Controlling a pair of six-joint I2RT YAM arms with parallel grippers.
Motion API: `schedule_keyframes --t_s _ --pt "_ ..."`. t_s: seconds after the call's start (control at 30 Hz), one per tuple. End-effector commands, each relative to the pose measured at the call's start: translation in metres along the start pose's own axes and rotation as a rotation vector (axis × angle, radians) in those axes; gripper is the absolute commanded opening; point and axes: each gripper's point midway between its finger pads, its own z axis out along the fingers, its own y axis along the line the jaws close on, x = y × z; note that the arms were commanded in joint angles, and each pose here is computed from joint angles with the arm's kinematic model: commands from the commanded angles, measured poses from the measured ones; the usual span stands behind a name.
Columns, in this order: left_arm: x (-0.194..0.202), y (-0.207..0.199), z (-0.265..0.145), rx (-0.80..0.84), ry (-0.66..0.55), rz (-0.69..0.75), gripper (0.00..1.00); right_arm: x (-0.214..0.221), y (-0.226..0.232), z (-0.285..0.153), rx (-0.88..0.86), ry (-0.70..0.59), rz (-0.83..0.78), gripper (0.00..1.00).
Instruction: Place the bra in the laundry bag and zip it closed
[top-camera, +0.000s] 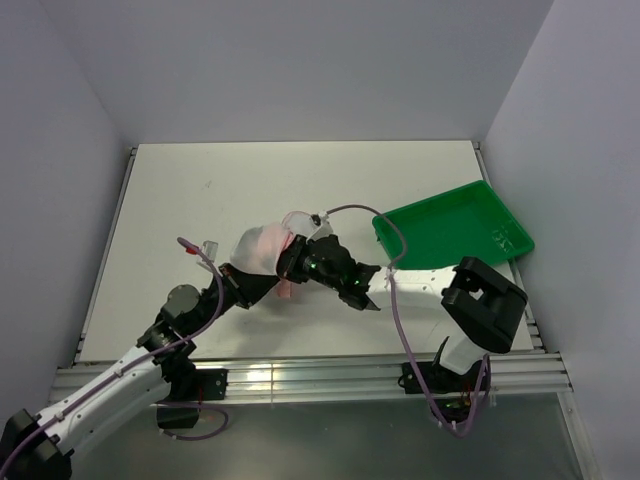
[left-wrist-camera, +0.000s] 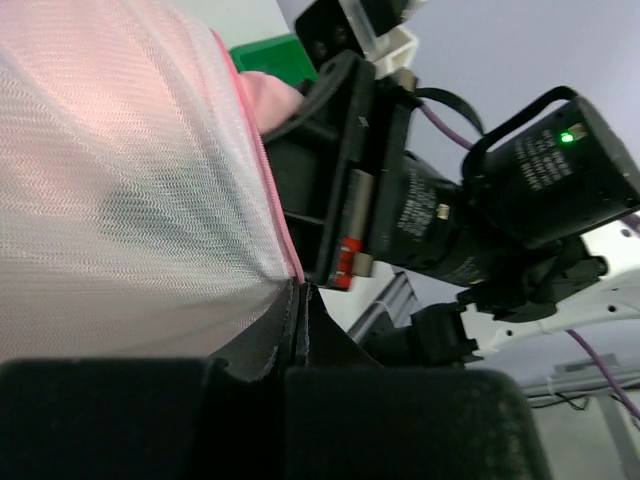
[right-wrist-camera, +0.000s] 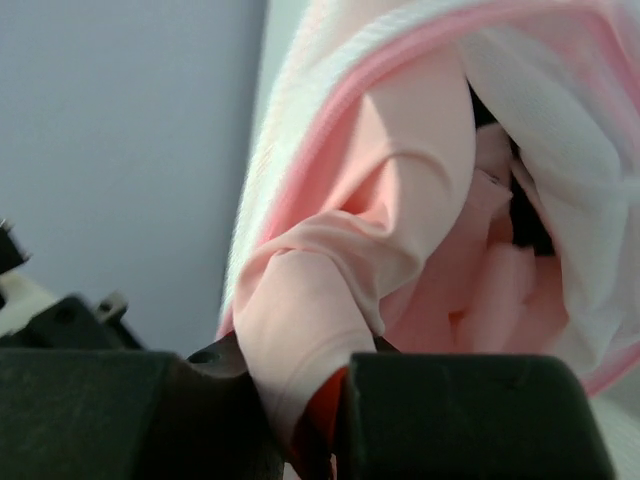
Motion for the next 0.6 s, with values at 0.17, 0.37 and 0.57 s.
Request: schedule_keyframes --t_s 0.17,0.37,0.57 --pt "0.000 -0.067 -0.010 0.332 0.018 -0.161 0.00 -0.038 -0.038 0.017 0.234 -0.261 0.022 0.00" --pt "-0.018 -0.066 -0.019 0.303 -0.069 -0.238 0.00 -0.043 -0.075 0.018 0.382 -0.321 -0.055 0.00" --pt "-0.024 -0.030 -0.016 0.093 -0.123 -0.230 0.00 -0.045 -0.085 0.007 0.430 -0.305 -0.173 0.28"
